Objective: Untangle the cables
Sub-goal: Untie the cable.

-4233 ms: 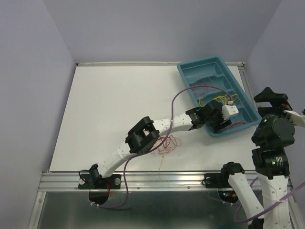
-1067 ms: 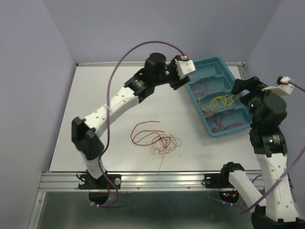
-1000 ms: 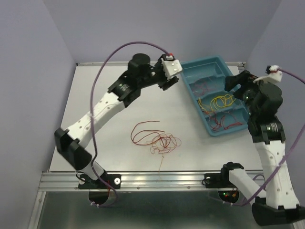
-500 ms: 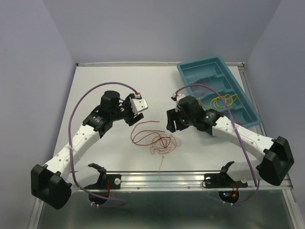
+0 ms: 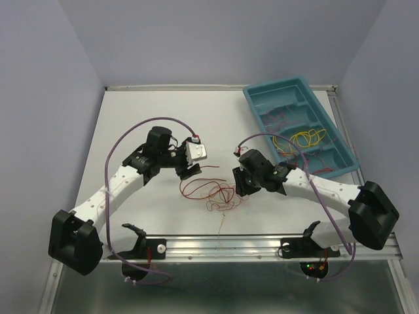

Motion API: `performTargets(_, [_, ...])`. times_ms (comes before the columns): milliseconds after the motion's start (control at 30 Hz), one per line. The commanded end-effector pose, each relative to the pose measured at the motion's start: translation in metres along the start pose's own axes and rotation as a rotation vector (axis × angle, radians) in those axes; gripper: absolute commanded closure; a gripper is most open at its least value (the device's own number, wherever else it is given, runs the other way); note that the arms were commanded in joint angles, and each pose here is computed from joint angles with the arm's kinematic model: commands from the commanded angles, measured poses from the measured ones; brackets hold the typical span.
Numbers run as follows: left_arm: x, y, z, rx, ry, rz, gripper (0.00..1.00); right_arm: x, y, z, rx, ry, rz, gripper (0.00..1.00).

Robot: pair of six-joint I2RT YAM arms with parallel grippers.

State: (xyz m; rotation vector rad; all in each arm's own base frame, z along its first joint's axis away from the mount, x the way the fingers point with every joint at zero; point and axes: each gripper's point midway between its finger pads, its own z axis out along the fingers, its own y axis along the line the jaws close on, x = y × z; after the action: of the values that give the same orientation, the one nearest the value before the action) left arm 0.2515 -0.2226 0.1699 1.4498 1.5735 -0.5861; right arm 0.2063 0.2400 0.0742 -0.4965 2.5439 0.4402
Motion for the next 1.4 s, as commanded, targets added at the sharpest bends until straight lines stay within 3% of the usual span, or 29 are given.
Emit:
performTargets(0, [-0.011, -0.006, 0.008, 0.056, -0.047, 0.027, 0.3, -0.007, 0.008, 0.011, -0.024, -0.046, 0.014, 0.64])
performTargets(167, [-0.011, -0.008, 0.025, 0.082, -0.055, 0.033, 0.31, -0.003, 0.008, 0.02, -0.026, -0.031, 0.003, 0.74])
performTargets(300, [-0.011, -0.008, 0.044, 0.101, -0.056, 0.035, 0.31, -0.001, 0.009, 0.022, -0.034, -0.029, -0.004, 0.75])
performTargets(400, [-0.008, -0.011, 0.064, 0.134, -0.039, 0.012, 0.32, 0.002, 0.007, 0.023, -0.026, -0.026, -0.007, 1.0])
performTargets(667, [-0.001, -0.039, 0.105, 0.251, -0.011, -0.041, 0.39, -0.023, 0.002, -0.021, -0.029, -0.216, 0.039, 0.99])
performTargets(1000, [-0.002, -0.062, 0.121, 0.369, -0.017, -0.051, 0.44, -0.016, -0.008, -0.02, 0.016, -0.2, 0.051, 0.99])
performTargets(1167, [0.013, -0.065, 0.132, 0.381, 0.047, -0.076, 0.69, -0.023, -0.01, -0.027, 0.023, -0.239, 0.064, 0.99])
performTargets(1367, [0.015, -0.072, 0.129, 0.41, 0.05, -0.076, 0.62, -0.038, -0.011, -0.047, 0.025, -0.324, 0.106, 1.0])
